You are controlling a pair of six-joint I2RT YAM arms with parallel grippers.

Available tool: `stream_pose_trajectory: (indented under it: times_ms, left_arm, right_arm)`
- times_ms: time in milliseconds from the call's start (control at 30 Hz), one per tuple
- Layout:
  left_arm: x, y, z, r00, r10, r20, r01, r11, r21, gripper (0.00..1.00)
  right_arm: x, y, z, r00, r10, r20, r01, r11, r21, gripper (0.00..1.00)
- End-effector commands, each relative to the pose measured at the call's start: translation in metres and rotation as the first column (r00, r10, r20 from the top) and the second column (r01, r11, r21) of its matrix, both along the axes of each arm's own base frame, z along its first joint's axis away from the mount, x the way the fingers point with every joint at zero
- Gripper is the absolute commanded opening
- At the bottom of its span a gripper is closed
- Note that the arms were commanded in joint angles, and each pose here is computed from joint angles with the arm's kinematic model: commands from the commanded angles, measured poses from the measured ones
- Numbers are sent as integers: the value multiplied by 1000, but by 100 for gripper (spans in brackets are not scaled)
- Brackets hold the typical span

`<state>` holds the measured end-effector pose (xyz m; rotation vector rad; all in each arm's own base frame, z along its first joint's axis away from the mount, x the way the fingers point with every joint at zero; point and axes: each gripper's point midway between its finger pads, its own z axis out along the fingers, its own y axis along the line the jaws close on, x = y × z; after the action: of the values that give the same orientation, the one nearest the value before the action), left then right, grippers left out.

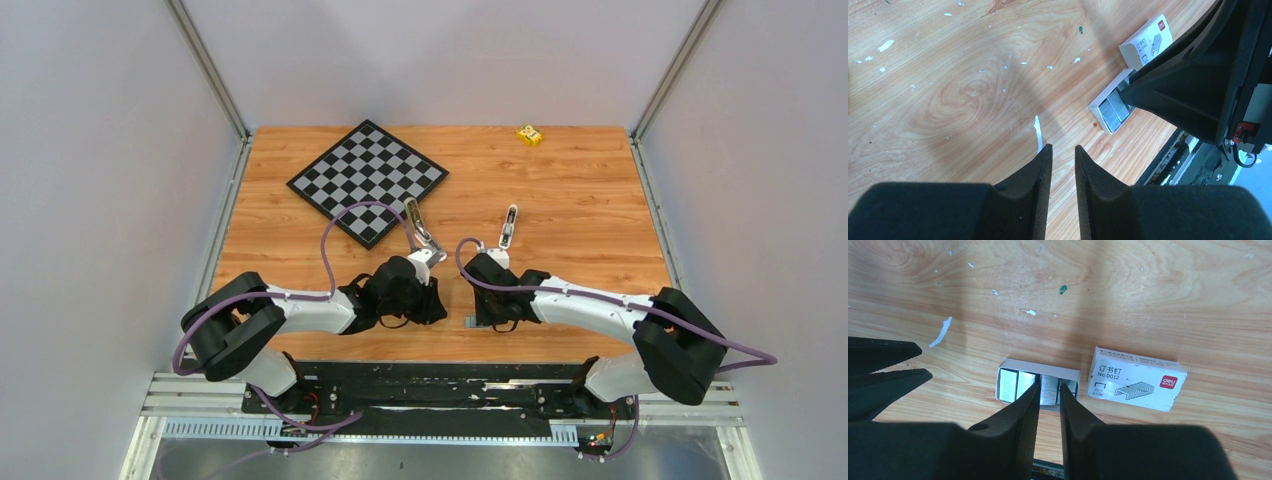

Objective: Load the staples into the stapler

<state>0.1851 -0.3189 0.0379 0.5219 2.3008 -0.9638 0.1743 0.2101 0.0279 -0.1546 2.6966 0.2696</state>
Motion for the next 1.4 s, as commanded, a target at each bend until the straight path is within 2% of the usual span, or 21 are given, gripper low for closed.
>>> stream_pose_trajectory:
  times_ms: [0,167,533,1100,1200,1367]
  left_arm:
    - [5,0,6,1000,13,23,-13,1000,-15,26]
    - [5,0,7,1000,12,25,-12,1000,-18,26]
    - [5,1,9,999,13,31,-12,1000,-14,26]
    - [7,-1,9,999,10,31,-10,1000,-9,26]
    - [6,-2,9,1000,4,28,-3,1000,-12,26]
    - [4,-13,14,999,-34,27,35,998,-53,26]
  right_arm:
    - [-11,-11,-14,999,5,-37,-7,998,-57,26]
    - [-13,-9,-16,999,7,-48,-10,998,-54,31]
    - [-11,-8,-13,999,7,-38,-8,999,-45,19]
    - [-3,-10,11,1000,4,29,-3,1000,-31,17]
    - [-4,-9,5,1000,12,18,-11,999,-35,19]
    - [-7,-5,1,1000,22,8,-22,1000,-10,30]
